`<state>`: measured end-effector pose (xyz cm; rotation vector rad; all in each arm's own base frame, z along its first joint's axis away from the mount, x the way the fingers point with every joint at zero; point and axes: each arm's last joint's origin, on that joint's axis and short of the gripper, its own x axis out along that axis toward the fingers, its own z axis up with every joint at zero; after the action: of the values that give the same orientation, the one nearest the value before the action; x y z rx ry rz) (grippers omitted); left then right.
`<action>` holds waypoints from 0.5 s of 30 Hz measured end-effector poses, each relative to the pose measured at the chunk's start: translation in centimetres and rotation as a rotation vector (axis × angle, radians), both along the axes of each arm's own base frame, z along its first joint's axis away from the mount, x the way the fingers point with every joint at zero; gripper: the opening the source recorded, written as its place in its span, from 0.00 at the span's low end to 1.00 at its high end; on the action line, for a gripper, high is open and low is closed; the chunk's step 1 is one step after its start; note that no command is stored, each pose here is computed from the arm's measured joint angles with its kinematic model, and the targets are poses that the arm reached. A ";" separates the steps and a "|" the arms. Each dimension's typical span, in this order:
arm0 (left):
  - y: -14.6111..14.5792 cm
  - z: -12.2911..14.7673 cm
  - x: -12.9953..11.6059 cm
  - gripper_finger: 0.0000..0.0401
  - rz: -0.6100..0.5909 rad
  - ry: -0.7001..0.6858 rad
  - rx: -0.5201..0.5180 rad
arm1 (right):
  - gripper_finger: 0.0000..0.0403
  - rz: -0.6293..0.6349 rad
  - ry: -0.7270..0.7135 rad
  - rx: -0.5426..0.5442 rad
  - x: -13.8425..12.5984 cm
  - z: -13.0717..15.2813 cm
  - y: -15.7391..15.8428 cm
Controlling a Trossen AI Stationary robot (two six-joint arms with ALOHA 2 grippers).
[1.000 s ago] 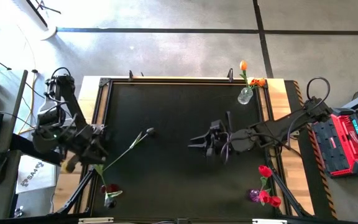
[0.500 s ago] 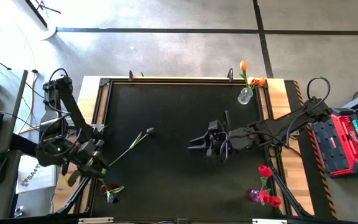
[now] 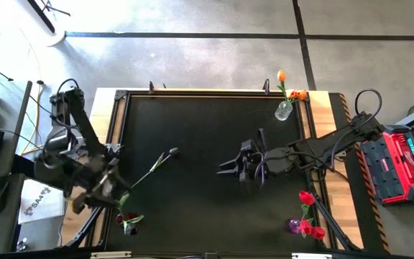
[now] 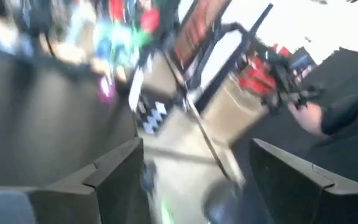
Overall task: Sort flowers into vase by color
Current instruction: Put the top black tulip into the red flower vase, then put the black tulip into the red flower vase
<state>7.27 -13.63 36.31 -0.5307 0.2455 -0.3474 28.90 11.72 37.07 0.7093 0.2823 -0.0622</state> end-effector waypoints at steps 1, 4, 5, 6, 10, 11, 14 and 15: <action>0.3 0.4 0.0 0.70 0.028 -0.044 0.025 | 0.40 0.000 0.000 0.000 0.0 0.0 0.0; 1.6 1.3 -0.2 0.70 0.209 -0.129 0.082 | 0.40 -0.002 -0.012 0.004 0.0 0.1 0.0; 2.2 1.4 -0.3 0.69 0.271 -0.134 0.088 | 0.40 -0.003 -0.019 0.008 0.1 0.2 0.0; 2.8 1.4 -0.4 0.69 0.324 -0.132 0.091 | 0.40 -0.003 -0.027 0.012 0.1 0.3 0.0; 4.6 0.2 -0.4 0.69 0.460 -0.074 0.112 | 0.40 -0.021 -0.036 0.026 0.1 0.4 0.0; 5.0 -0.4 -0.3 0.69 0.490 -0.049 0.122 | 0.40 -0.034 -0.034 0.037 0.1 0.3 0.0; 6.4 -2.0 0.0 0.69 0.588 0.037 0.134 | 0.40 -0.061 -0.015 0.059 0.0 0.1 -0.1; 6.9 -2.5 0.1 0.69 0.615 0.074 0.141 | 0.40 -0.067 -0.010 0.064 0.0 0.1 -0.1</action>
<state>7.35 -6.70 33.83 -0.4549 0.1654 0.2854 28.92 11.59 37.13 0.7824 0.2521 -0.1141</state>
